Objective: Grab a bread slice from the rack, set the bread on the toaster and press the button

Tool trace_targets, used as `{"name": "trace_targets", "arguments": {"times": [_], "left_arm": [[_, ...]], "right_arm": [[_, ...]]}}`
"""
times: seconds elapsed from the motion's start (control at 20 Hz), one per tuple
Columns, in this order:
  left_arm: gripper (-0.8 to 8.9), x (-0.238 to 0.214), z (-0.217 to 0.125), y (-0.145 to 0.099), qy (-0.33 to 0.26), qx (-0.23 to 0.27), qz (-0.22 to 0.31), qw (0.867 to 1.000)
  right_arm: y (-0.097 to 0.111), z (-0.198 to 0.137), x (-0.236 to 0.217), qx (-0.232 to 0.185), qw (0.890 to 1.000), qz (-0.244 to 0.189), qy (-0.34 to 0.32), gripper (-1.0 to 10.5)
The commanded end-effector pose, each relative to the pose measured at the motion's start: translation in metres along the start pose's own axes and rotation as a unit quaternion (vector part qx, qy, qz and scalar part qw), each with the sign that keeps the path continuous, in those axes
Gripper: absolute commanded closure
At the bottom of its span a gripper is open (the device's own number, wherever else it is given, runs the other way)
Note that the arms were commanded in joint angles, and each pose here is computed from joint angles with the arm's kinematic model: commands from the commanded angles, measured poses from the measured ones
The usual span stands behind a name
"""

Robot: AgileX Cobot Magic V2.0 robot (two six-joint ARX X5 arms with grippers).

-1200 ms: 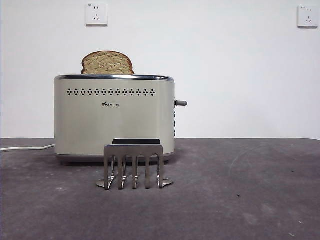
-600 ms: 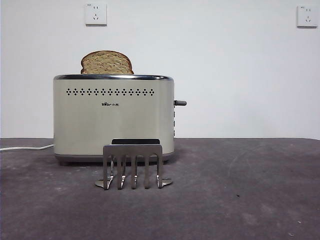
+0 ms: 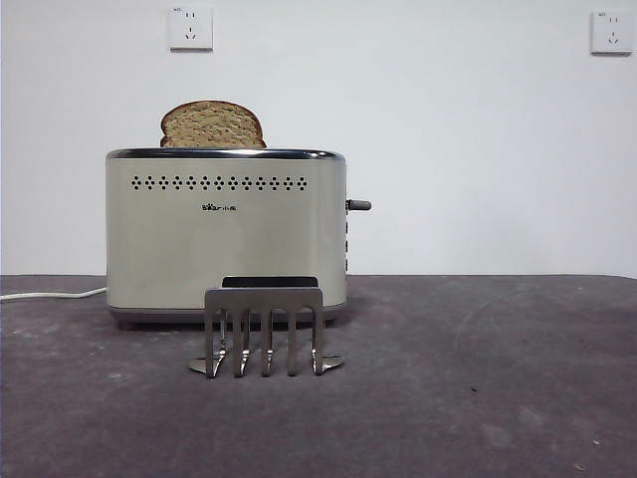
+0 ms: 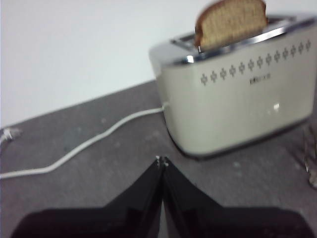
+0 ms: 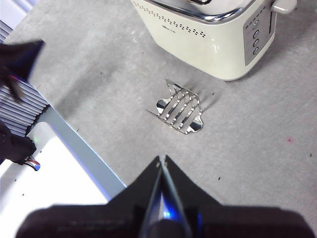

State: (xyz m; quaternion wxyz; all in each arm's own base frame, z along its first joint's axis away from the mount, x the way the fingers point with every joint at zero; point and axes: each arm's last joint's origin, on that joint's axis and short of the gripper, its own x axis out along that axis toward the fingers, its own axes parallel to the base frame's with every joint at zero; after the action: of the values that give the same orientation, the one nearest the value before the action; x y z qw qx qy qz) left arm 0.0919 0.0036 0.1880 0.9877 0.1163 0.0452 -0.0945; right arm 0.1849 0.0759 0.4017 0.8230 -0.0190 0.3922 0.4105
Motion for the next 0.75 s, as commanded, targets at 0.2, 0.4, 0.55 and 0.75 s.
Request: {"name": "trace_targets", "arguments": {"times": [0.2,0.4,0.55,0.75], "left_arm": [[8.17,0.007,-0.033,-0.006,0.006,-0.005,0.000,1.000],[8.17,0.007,-0.038,-0.007,0.024,-0.013,-0.006,1.000],[8.17,0.008,-0.038,-0.007,0.021,-0.025,-0.005,0.999],[8.17,0.008,-0.038,-0.007,0.021,-0.025,-0.005,0.999]], "right_arm": [[-0.001,-0.001,0.002,-0.002,1.000,-0.001,0.004,9.5],[-0.001,-0.001,0.002,-0.002,1.000,-0.001,0.004,9.5],[-0.001,-0.001,0.002,-0.001,1.000,-0.001,0.004,9.5],[-0.001,-0.001,0.002,-0.001,1.000,-0.001,0.004,9.5]]}}
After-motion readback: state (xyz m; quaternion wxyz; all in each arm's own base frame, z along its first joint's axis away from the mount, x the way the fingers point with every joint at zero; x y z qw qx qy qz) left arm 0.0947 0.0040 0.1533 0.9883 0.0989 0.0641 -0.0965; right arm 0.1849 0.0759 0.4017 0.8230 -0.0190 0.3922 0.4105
